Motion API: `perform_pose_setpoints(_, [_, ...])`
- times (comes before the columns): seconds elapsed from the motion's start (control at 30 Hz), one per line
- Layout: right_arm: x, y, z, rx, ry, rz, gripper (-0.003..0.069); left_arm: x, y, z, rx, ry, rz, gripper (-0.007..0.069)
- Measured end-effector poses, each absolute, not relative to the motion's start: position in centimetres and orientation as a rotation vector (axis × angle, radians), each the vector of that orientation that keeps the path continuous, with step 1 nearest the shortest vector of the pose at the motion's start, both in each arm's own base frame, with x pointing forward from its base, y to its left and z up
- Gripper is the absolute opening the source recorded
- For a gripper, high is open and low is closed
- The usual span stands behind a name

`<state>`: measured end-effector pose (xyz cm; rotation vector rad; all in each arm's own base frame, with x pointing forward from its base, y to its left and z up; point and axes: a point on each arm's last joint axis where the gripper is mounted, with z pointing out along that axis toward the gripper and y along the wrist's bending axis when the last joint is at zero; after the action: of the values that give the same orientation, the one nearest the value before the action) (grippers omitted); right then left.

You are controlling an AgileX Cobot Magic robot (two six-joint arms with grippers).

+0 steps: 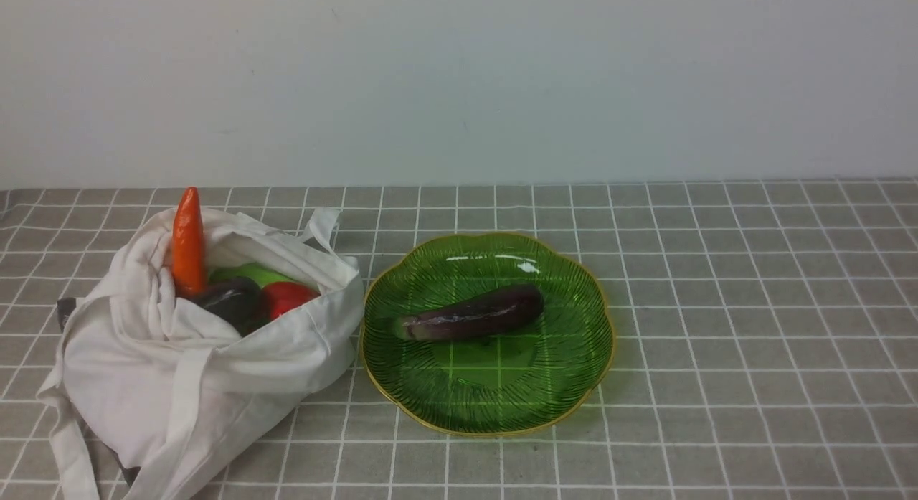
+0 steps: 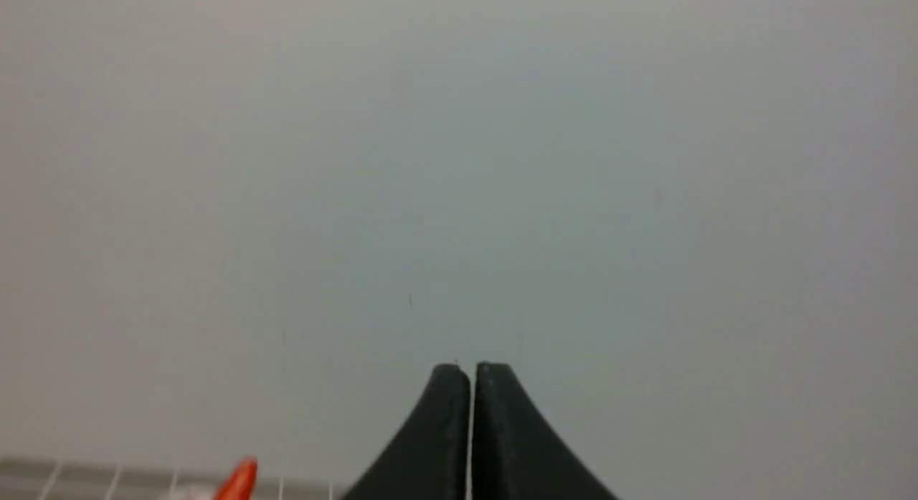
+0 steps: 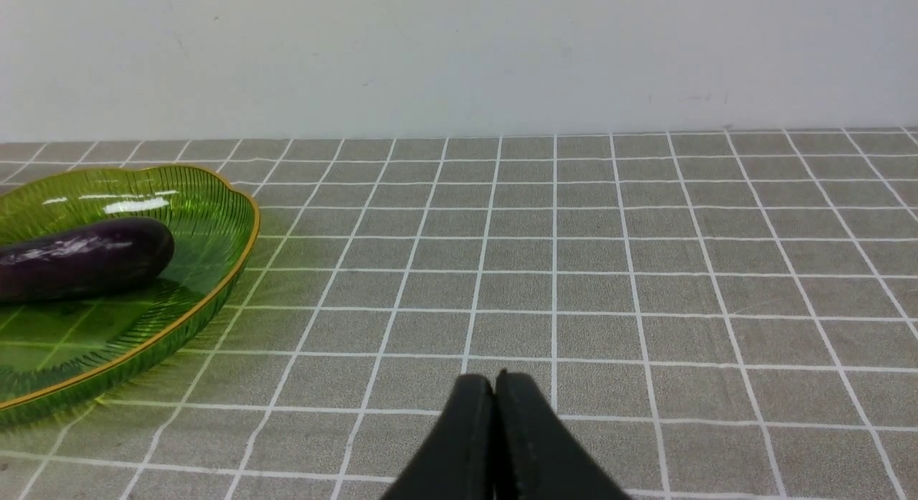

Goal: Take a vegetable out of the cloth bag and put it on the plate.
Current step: Use the left arm to grab a carrot from the bag

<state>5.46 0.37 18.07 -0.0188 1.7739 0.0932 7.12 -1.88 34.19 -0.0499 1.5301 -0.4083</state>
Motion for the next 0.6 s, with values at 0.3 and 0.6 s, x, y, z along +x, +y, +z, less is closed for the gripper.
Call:
perform_pose_setpoints(0.3, [5.5, 0.4, 18.1, -0.019, 1.774, 0.093, -0.0015, 16.3, -4.5, 36.4, 0.269, 2.159, -0.454, -0.0004])
perform_pose_setpoints(0.6, [5.5, 0.4, 18.1, -0.019, 1.774, 0.093, -0.0015, 23.9, -2.5, 37.7, 0.209, 2.270, -0.235, -0.0004])
